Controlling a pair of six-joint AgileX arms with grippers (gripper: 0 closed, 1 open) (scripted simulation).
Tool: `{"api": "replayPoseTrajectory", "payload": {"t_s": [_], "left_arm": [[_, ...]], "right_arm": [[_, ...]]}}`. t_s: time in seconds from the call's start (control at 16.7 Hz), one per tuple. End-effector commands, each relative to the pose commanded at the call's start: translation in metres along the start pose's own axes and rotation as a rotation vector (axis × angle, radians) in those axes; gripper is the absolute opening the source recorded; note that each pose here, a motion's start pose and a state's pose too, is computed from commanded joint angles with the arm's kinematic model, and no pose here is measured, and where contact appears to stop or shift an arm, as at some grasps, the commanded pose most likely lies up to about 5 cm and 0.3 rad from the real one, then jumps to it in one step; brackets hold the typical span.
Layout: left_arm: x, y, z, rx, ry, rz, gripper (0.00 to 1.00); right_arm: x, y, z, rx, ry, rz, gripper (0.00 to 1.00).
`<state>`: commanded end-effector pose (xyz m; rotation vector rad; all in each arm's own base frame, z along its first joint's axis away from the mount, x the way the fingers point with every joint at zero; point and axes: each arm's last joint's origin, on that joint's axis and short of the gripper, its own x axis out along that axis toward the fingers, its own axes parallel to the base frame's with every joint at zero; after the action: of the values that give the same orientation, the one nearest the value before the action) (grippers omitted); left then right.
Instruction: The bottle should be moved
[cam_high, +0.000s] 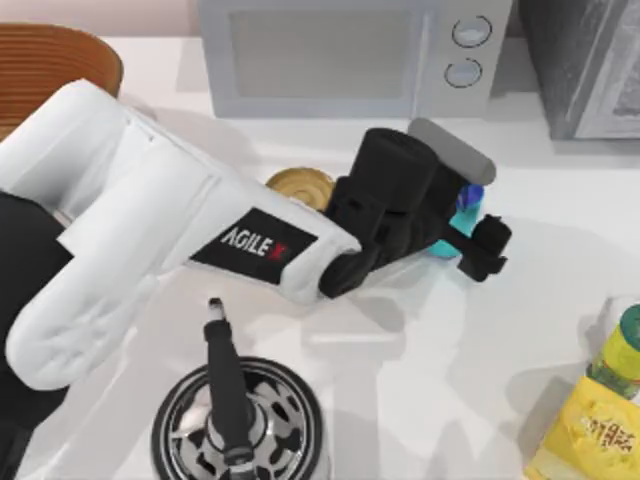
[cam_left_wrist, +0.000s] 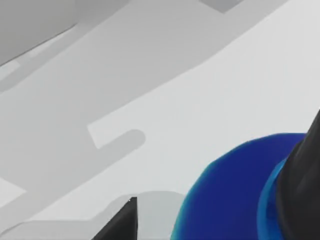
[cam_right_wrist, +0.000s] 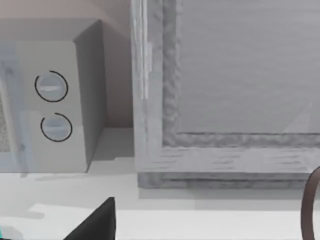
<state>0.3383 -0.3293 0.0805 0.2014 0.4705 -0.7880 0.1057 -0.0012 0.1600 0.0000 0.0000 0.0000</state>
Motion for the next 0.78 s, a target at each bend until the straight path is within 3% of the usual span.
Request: {"api": "replayPoseTrajectory", "payload": {"t_s": [0.54, 0.78], "left_arm": [[0.0, 0.0, 0.0, 0.0, 0.0, 0.0, 0.02], [0.0, 0.0, 0.0, 0.0, 0.0, 0.0, 0.0]], "right_arm": [[0.0, 0.0, 0.0, 0.0, 0.0, 0.0, 1.0], [0.0, 0.0, 0.0, 0.0, 0.0, 0.0, 1.0]]}}
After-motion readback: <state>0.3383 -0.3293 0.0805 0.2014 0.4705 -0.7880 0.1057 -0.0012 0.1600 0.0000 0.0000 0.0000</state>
